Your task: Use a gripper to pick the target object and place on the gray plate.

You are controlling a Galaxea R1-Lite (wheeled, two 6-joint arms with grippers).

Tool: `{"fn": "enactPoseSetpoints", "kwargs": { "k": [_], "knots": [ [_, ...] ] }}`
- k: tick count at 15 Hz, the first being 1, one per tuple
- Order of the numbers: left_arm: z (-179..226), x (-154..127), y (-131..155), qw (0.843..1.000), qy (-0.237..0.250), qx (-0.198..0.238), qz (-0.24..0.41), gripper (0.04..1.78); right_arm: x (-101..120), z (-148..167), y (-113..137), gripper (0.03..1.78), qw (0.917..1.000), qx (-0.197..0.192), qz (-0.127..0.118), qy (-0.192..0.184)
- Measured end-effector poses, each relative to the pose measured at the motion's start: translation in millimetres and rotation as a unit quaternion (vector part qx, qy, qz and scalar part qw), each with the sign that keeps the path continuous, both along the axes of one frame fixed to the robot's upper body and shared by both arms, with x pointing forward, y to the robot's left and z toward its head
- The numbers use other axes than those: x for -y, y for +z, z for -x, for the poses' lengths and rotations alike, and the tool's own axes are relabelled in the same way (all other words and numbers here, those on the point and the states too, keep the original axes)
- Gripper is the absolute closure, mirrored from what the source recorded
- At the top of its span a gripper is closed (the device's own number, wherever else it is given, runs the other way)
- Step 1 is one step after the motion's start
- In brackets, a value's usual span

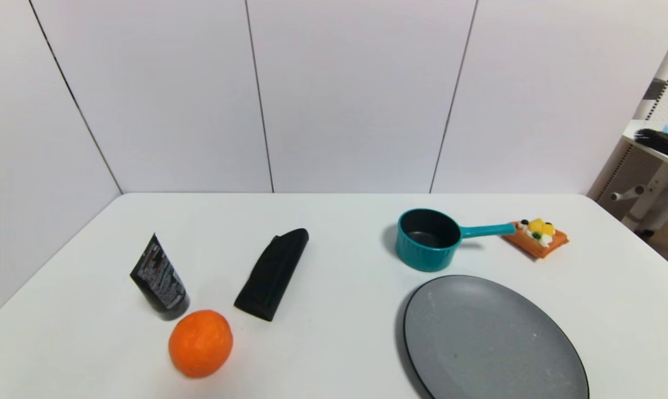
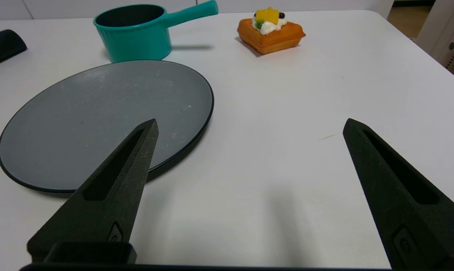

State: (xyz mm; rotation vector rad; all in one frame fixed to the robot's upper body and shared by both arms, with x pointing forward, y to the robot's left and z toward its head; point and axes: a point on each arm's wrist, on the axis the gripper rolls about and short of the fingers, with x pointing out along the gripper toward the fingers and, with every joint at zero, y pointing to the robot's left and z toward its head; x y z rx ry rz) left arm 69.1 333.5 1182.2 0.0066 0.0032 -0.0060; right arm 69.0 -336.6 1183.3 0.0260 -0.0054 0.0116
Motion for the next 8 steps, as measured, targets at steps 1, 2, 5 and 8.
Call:
{"fn": "enactPoseSetpoints", "kwargs": {
  "k": [1, 2, 5, 8],
  "knots": [
    [0, 0, 0, 1.000, 0.000, 0.000, 0.000, 0.13, 0, 0, 0, 0.12, 1.0000, 0.000, 0.000, 0.000],
    [0, 0, 0, 1.000, 0.000, 0.000, 0.000, 0.13, 0, 0, 0, 0.12, 1.0000, 0.000, -0.001, 0.000],
    [0, 0, 0, 1.000, 0.000, 0.000, 0.000, 0.13, 0, 0, 0, 0.12, 0.9998, -0.010, -0.014, -0.008],
    [0, 0, 0, 1.000, 0.000, 0.000, 0.000, 0.13, 0, -2, 16, 0.12, 0.9997, -0.017, -0.015, -0.009]
  ]
}}
